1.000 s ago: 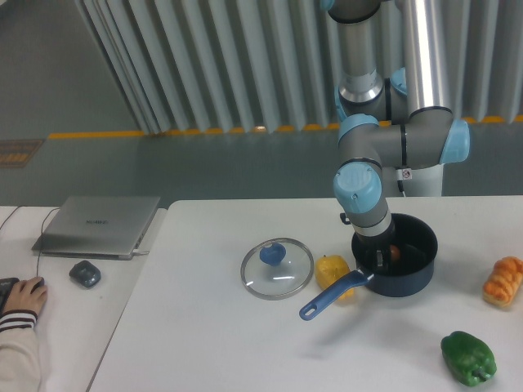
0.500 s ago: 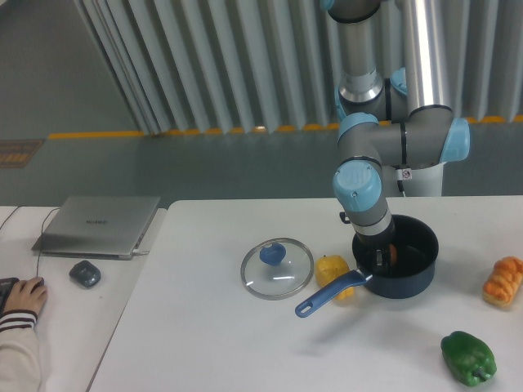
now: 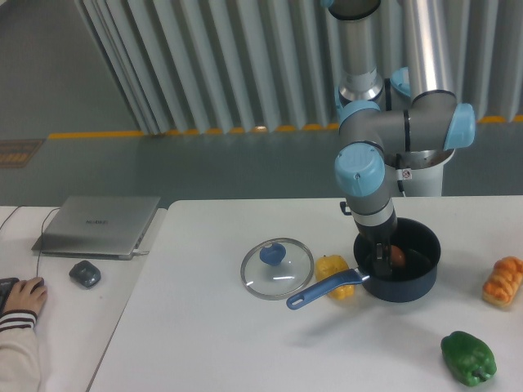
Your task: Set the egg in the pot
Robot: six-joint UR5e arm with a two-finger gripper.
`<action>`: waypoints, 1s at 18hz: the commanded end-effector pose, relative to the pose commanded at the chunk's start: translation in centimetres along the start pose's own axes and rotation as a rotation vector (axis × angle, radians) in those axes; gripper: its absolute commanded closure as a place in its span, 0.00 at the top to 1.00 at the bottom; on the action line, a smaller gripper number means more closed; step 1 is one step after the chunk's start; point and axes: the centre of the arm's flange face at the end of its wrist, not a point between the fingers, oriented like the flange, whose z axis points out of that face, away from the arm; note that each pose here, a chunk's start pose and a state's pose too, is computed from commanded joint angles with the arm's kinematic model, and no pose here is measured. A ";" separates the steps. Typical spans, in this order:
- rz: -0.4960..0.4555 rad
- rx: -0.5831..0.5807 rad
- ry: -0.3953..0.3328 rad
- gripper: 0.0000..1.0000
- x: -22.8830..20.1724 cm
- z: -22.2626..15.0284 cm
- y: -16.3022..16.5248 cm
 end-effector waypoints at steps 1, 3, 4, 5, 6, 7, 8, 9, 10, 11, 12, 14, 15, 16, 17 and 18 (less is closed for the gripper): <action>-0.004 0.002 -0.013 0.98 0.2 -0.7 0.3; -0.012 0.015 -0.036 0.99 0.5 -1.9 0.6; -0.023 0.034 -0.046 0.99 0.3 -2.3 1.0; -0.027 0.051 -0.055 1.00 0.3 -2.8 1.2; -0.031 0.056 -0.068 1.00 0.2 -3.3 1.3; -0.033 0.058 -0.077 1.00 0.1 -3.8 1.4; -0.033 0.057 -0.082 1.00 0.0 -4.0 1.3; -0.035 0.056 -0.085 1.00 0.0 -4.1 1.3; -0.035 0.056 -0.091 1.00 0.2 -4.4 1.1; -0.041 0.055 -0.104 1.00 0.5 -5.1 1.3; -0.042 0.057 -0.112 1.00 0.4 -5.5 1.3; -0.042 0.056 -0.120 1.00 0.4 -6.0 1.3; -0.041 0.056 -0.120 1.00 0.4 -6.0 1.2; -0.041 0.056 -0.123 1.00 0.4 -6.1 1.3; -0.041 0.054 -0.125 1.00 0.5 -6.2 1.2; -0.040 0.054 -0.126 1.00 0.6 -6.2 1.1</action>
